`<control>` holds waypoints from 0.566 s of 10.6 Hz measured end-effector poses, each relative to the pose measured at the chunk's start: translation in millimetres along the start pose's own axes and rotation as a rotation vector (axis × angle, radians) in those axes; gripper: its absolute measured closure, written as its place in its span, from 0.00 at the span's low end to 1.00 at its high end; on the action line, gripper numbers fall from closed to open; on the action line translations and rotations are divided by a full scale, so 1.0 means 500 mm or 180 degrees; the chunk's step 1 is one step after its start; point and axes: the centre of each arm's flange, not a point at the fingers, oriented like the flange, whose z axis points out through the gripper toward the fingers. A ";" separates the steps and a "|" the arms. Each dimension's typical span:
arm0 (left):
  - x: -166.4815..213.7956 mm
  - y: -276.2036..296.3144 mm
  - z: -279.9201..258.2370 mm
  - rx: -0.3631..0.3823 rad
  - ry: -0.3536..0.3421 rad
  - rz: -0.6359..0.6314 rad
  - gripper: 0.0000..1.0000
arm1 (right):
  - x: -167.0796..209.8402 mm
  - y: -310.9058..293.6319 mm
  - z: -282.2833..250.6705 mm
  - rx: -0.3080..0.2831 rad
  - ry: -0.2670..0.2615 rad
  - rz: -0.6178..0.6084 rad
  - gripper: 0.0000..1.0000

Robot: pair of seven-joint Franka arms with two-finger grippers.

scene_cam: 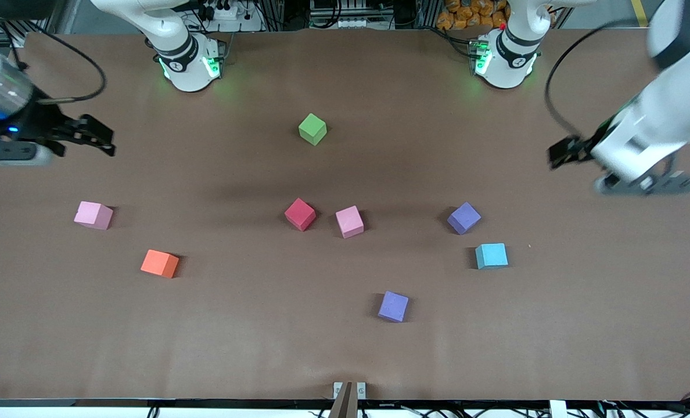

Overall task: Arrange blocks into number 1
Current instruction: 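Grasp the pink cube with the left gripper while the right grasps green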

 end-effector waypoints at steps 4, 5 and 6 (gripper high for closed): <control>0.064 0.174 0.196 0.0051 -0.0132 0.0028 0.00 | -0.084 -0.296 0.193 -0.0083 -0.0106 0.0327 0.00; 0.067 0.209 0.227 0.0028 -0.0113 -0.0046 0.00 | -0.123 -0.362 0.249 -0.0112 -0.0113 0.0391 0.00; 0.068 0.247 0.253 0.0003 -0.0110 -0.0148 0.00 | -0.166 -0.417 0.300 -0.0140 -0.0119 0.0448 0.00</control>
